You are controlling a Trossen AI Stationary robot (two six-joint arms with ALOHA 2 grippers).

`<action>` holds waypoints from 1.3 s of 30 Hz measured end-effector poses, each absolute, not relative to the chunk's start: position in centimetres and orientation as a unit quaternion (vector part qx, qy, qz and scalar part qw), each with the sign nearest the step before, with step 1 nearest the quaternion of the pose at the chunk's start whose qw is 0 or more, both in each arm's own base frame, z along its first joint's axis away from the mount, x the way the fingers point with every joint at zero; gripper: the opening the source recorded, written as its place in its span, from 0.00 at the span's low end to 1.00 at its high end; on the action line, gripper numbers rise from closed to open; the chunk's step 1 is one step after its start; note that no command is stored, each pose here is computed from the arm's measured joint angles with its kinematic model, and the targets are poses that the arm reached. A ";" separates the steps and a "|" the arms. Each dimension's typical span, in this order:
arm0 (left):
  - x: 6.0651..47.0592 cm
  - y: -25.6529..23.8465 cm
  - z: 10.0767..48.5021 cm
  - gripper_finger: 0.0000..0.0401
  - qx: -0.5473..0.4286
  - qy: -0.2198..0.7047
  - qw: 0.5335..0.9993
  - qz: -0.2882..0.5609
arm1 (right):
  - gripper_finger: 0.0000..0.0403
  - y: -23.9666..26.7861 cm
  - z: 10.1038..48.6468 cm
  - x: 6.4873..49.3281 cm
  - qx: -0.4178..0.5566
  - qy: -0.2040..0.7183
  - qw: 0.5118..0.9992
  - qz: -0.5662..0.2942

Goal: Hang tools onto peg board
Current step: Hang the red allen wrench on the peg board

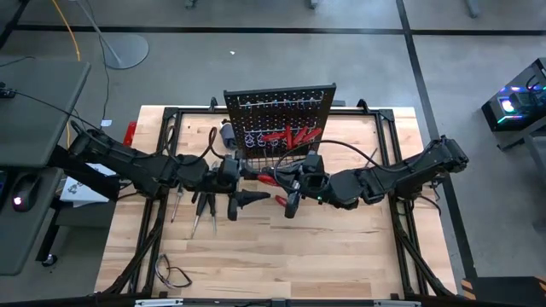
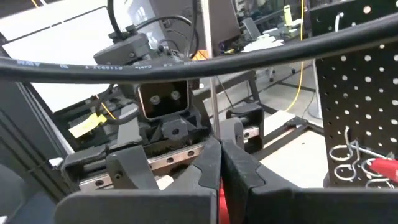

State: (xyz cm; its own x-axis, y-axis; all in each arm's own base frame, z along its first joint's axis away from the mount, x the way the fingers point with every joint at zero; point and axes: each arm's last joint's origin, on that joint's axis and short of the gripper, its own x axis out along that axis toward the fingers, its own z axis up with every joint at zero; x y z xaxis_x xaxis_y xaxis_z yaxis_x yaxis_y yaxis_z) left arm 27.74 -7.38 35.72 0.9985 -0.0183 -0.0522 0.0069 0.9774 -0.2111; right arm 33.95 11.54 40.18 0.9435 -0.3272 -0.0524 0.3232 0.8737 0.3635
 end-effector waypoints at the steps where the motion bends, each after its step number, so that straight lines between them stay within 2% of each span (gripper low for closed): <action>1: 27.8 -7.3 35.8 0.56 -0.110 0.023 0.994 -0.007 | 0.00 11.5 40.2 34.0 0.185 -0.007 0.968 -0.167; 13: 28.0 -6.6 36.4 0.55 -0.118 -0.002 0.992 -0.039 | 0.00 11.6 40.4 34.0 0.184 -0.010 0.970 -0.159; 17: 28.0 -6.6 36.5 0.48 -0.119 -0.006 0.992 -0.044 | 0.00 11.6 40.4 34.0 0.184 -0.010 0.970 -0.159; 25: 28.0 -6.6 36.4 0.26 -0.110 -0.005 0.993 -0.044 | 0.00 11.5 40.8 34.0 0.183 -0.028 0.970 -0.156; 29: 28.1 -6.4 36.4 0.19 -0.110 -0.007 0.993 -0.038 | 0.00 11.5 40.8 34.0 0.184 -0.029 0.970 -0.156; 34: 28.1 -6.2 36.6 0.16 -0.112 -0.017 0.993 -0.036 | 0.00 11.5 40.9 33.9 0.186 -0.032 0.970 -0.157; 39: 28.1 -6.2 36.7 0.18 -0.122 -0.021 0.992 -0.038 | 0.00 11.5 40.9 33.9 0.185 -0.032 0.969 -0.157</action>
